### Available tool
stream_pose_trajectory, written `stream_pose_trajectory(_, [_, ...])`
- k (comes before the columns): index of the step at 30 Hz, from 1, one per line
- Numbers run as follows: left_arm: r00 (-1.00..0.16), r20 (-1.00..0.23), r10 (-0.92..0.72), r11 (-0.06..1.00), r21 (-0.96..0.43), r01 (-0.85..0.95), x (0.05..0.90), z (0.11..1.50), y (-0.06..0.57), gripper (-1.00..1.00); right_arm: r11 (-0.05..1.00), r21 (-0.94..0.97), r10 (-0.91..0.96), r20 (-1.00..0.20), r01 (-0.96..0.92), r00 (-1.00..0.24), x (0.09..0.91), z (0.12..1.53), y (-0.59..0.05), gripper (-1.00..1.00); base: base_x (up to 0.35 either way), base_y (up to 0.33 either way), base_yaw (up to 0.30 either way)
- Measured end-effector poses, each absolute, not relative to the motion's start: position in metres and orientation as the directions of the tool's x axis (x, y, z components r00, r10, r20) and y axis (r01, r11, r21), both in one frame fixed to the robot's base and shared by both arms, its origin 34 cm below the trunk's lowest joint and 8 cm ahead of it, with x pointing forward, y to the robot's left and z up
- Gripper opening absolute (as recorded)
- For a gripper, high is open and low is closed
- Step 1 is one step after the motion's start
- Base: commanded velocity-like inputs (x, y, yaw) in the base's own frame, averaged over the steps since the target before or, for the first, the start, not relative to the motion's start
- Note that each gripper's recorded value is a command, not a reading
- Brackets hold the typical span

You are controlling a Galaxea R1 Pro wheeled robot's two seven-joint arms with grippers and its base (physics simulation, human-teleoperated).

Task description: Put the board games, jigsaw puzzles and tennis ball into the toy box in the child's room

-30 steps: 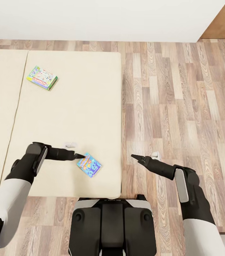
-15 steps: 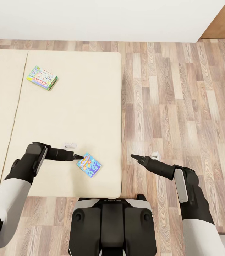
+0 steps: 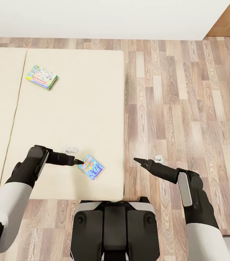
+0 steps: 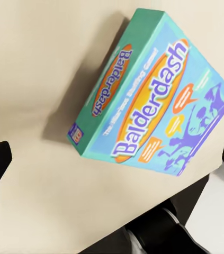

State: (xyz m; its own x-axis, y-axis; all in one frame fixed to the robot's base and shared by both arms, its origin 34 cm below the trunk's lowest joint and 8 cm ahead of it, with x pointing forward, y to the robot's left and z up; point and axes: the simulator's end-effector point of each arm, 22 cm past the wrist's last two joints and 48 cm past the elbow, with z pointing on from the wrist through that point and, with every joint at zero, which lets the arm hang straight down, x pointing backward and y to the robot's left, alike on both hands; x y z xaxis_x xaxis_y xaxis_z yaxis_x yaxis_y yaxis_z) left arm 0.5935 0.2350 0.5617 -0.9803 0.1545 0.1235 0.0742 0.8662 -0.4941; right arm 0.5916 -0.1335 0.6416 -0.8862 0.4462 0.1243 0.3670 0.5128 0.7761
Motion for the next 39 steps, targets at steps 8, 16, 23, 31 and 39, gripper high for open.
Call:
stream_pose_trajectory(8, [-0.978,0.140,0.155,0.869,-0.491,0.068,0.586,0.554,0.237,1.00,0.513,0.771,0.446,0.136,0.377,-0.885,0.587,0.636,-0.133,1.00,0.000,0.000,0.000])
stream_pose_trajectory(16, [-0.976,0.152,0.156,0.869,-0.491,0.062,0.580,0.548,0.236,1.00,0.514,0.766,0.445,0.147,0.387,-0.883,0.582,0.630,-0.134,1.00,0.000,0.000,0.000])
stream_pose_trajectory(23, [-0.974,0.162,0.156,0.867,-0.495,0.056,0.575,0.542,0.235,1.00,0.513,0.762,0.446,0.158,0.396,-0.881,0.578,0.624,-0.134,1.00,0.000,0.000,0.000])
stream_pose_trajectory(31, [-0.973,0.172,0.154,0.866,-0.497,0.049,0.570,0.537,0.234,1.00,0.513,0.757,0.446,0.169,0.405,-0.879,0.573,0.618,-0.134,1.00,0.000,0.000,0.000])
stream_pose_trajectory(39, [-0.973,0.174,0.154,0.860,-0.508,0.045,0.568,0.535,0.228,1.00,0.512,0.756,0.446,0.171,0.407,-0.879,0.572,0.617,-0.133,1.00,0.000,0.000,0.000])
